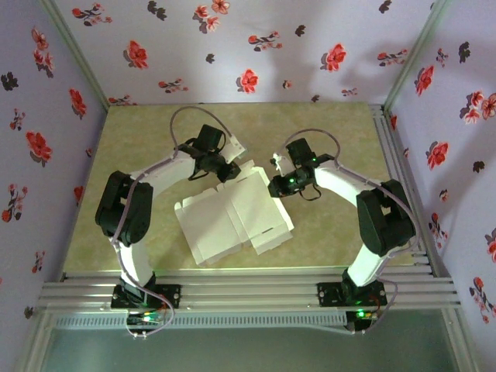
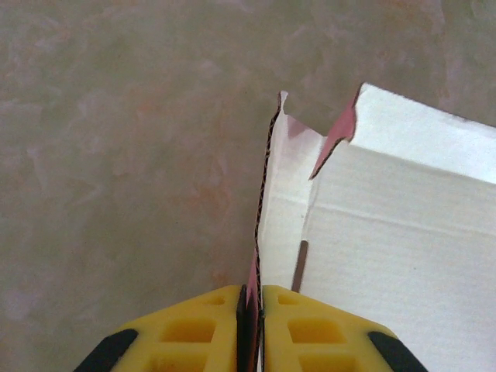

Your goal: Fold the paper box

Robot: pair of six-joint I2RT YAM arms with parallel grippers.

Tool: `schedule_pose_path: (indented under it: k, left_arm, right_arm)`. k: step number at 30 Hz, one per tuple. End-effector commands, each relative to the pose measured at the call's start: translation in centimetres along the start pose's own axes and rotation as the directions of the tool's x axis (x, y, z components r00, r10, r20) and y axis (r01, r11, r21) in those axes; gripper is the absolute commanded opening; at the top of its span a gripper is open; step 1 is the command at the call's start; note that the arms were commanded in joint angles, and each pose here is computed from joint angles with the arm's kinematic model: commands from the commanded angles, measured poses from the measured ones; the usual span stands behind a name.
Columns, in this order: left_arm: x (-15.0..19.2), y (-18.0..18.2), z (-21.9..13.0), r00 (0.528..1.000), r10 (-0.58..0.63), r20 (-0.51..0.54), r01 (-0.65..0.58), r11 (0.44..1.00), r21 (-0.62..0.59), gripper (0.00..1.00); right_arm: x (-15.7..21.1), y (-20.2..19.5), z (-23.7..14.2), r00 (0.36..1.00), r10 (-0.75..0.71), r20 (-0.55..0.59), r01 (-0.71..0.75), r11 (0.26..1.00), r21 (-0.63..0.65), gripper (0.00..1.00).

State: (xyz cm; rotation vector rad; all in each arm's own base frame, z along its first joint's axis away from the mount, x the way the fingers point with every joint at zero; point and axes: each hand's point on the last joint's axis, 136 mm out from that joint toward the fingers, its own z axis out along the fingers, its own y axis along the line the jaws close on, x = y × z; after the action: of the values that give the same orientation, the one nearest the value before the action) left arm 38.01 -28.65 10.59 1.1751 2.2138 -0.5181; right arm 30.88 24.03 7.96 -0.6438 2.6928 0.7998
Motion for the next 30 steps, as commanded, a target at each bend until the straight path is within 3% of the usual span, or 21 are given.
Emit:
schedule_pose_path:
  k: [1,6,16,22,30]
  left_arm:
    - [-1.4,-0.3,-1.2,0.998,-0.009,0.062,0.008,1.000,0.014,0.14]
    - [-1.4,-0.3,-1.2,0.998,-0.011,0.061,0.010,1.000,0.016,0.14]
    - [-1.3,-0.4,-1.1,0.998,-0.019,0.067,0.018,1.000,0.019,0.14]
    - [-2.2,-0.8,-1.3,0.989,-0.064,0.133,0.059,0.997,0.042,0.14]
    - [-3.7,-1.4,-2.1,0.952,-0.131,0.277,0.112,0.990,0.082,0.14]
  right_arm:
    - [-0.2,-0.2,0.8,1.000,-0.025,-0.007,0.025,1.000,0.009,0.25]
    - [-0.2,-0.5,1.0,1.000,-0.022,-0.010,0.022,0.999,0.023,0.26]
    - [-0.3,-0.5,0.4,0.999,-0.035,-0.002,0.035,0.997,0.061,0.16]
    - [-0.6,-1.3,-1.4,0.997,-0.075,-0.022,0.078,0.967,0.242,0.12]
    - [-1.6,-2.0,-6.5,0.985,-0.164,-0.060,0.170,0.829,0.533,0.09]
